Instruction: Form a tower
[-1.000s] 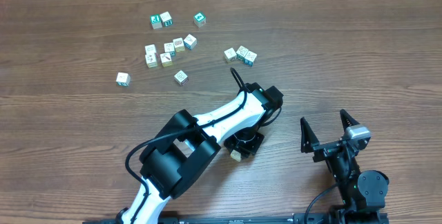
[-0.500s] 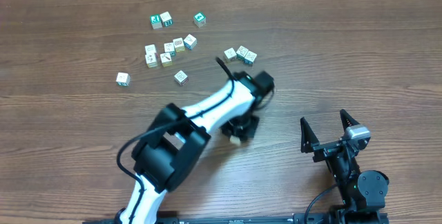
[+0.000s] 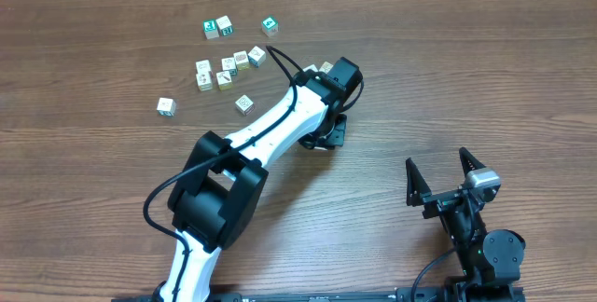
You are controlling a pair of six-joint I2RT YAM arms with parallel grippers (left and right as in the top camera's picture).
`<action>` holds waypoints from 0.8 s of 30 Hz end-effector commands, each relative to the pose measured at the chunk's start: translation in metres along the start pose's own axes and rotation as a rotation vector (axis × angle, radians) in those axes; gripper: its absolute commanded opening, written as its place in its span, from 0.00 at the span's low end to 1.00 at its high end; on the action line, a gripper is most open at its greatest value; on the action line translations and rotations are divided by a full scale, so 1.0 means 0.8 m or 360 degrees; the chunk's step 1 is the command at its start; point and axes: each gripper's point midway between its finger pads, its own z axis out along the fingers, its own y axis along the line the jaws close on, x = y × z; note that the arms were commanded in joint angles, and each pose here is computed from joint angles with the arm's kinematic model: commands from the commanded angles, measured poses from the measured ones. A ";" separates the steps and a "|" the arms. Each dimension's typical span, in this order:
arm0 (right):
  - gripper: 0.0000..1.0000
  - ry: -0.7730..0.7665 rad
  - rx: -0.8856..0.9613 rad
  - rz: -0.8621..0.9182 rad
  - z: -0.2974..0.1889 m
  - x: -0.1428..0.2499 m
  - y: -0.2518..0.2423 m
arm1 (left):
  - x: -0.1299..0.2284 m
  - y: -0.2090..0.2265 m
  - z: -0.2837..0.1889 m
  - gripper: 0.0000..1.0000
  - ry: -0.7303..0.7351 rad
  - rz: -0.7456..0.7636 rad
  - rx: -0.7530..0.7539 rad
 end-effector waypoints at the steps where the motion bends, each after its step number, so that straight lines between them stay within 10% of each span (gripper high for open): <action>1: 1.00 -0.0005 0.0003 -0.0008 0.000 0.003 -0.001 | 0.002 -0.002 -0.002 0.27 -0.0009 -0.0016 -0.0050; 24: 1.00 -0.0005 0.0003 -0.0008 0.000 0.003 -0.001 | 0.043 0.083 -0.009 0.35 0.0240 -0.0300 -0.0377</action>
